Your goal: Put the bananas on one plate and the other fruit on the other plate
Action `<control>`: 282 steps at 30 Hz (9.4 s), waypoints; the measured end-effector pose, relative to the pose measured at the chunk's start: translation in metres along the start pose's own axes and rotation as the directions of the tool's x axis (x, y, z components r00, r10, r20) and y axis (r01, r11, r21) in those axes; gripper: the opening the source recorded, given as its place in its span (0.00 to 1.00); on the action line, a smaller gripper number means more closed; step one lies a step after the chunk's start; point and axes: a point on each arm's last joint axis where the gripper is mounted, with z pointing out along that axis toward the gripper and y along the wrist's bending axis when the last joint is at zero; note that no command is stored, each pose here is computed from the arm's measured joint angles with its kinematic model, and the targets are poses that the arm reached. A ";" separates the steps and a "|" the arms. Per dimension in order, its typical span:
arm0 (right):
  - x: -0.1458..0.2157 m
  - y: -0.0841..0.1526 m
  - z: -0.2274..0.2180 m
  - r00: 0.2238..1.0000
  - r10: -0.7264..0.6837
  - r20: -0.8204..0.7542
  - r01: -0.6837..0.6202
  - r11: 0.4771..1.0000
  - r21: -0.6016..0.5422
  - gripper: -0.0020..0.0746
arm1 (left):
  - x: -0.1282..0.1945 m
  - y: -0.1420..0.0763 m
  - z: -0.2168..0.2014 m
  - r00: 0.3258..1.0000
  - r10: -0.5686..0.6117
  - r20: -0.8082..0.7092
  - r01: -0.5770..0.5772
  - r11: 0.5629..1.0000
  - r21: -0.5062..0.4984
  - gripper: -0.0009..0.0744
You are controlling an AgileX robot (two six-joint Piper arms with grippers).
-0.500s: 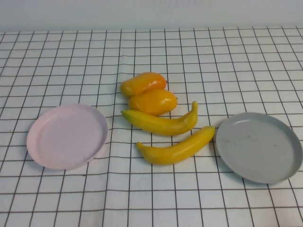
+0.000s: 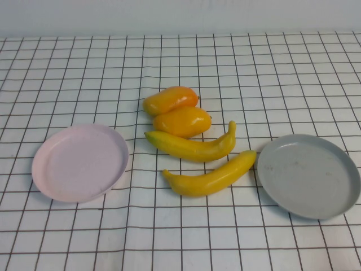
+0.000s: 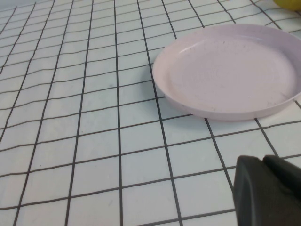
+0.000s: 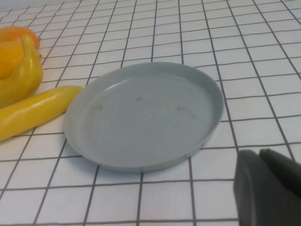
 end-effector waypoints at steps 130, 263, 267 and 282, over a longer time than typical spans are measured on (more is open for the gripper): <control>0.000 0.000 0.000 1.000 0.000 0.000 0.000 1.000 0.000 0.01 | -0.190 -0.194 0.346 0.620 0.766 -0.171 -0.483 0.543 0.687 0.89; 0.000 0.000 0.000 1.000 0.000 0.000 0.000 1.000 0.000 0.01 | -0.182 -0.156 0.422 0.755 0.610 -0.240 -0.293 0.641 0.709 0.75; 0.000 0.000 0.000 1.000 0.000 0.000 0.000 1.000 0.000 0.01 | -0.197 -0.151 0.410 0.765 0.580 -0.281 -0.252 0.671 0.698 0.75; 0.000 0.000 0.000 1.000 0.000 0.000 0.000 1.000 0.000 0.01 | -0.219 -0.065 0.341 0.604 0.355 -0.713 0.051 0.876 0.479 0.75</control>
